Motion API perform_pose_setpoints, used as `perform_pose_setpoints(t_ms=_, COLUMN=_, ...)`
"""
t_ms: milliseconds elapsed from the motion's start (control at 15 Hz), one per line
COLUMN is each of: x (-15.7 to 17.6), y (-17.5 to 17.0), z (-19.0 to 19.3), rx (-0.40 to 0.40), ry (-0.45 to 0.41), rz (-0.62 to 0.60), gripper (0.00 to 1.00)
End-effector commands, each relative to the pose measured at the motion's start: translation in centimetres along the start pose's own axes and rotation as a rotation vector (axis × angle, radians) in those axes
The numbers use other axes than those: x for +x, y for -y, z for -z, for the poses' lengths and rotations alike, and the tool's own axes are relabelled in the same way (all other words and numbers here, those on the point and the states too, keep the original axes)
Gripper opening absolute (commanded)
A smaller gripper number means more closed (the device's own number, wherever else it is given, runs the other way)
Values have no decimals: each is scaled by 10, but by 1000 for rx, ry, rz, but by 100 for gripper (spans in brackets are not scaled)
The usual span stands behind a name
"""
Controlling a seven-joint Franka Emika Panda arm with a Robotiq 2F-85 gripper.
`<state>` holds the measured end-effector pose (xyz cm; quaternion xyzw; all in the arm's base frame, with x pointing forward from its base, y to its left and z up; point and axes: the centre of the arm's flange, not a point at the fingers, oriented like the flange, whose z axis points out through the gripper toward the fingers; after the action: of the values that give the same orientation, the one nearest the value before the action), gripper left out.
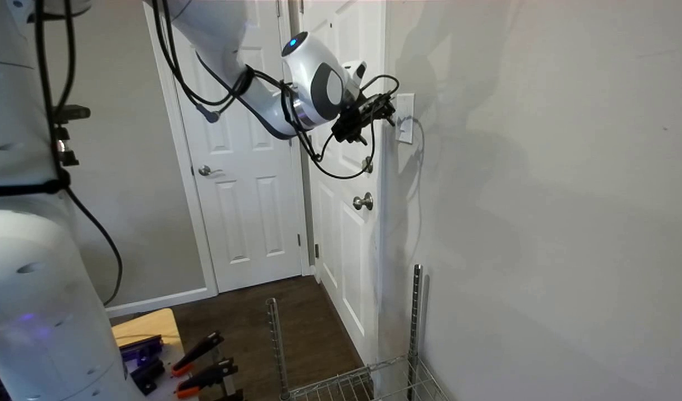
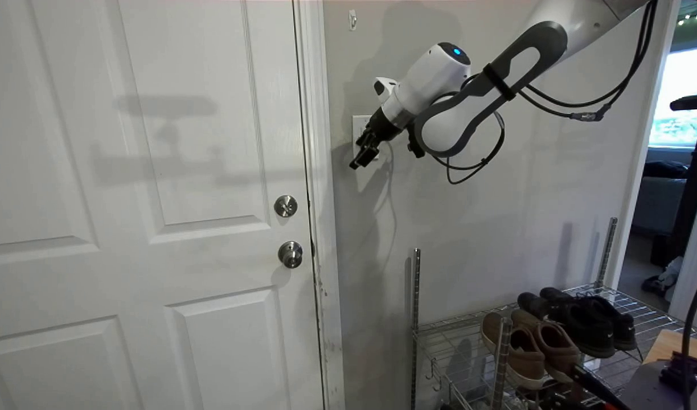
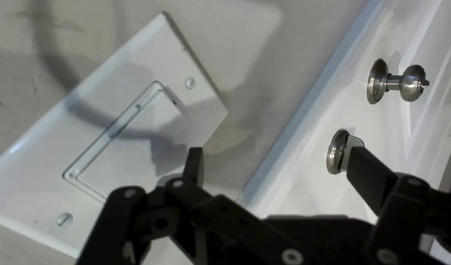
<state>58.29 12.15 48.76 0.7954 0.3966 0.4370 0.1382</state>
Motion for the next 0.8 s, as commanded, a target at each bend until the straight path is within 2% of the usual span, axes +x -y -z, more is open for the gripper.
perform_pose_setpoints(t_ms=0, x=4, y=9, z=25, rx=-10, ry=-28, rz=-1, gripper=100)
perform_pose_setpoints(t_ms=67, x=5, y=9, z=27, rx=-9, ry=-30, rz=0, gripper=100)
perform_pose_setpoints(t_ms=133, x=8, y=2, z=11, rx=-5, ry=-17, rz=8, gripper=100)
perform_pose_setpoints(t_ms=733, x=11, y=8, z=26, rx=-7, ry=-38, rz=15, gripper=100)
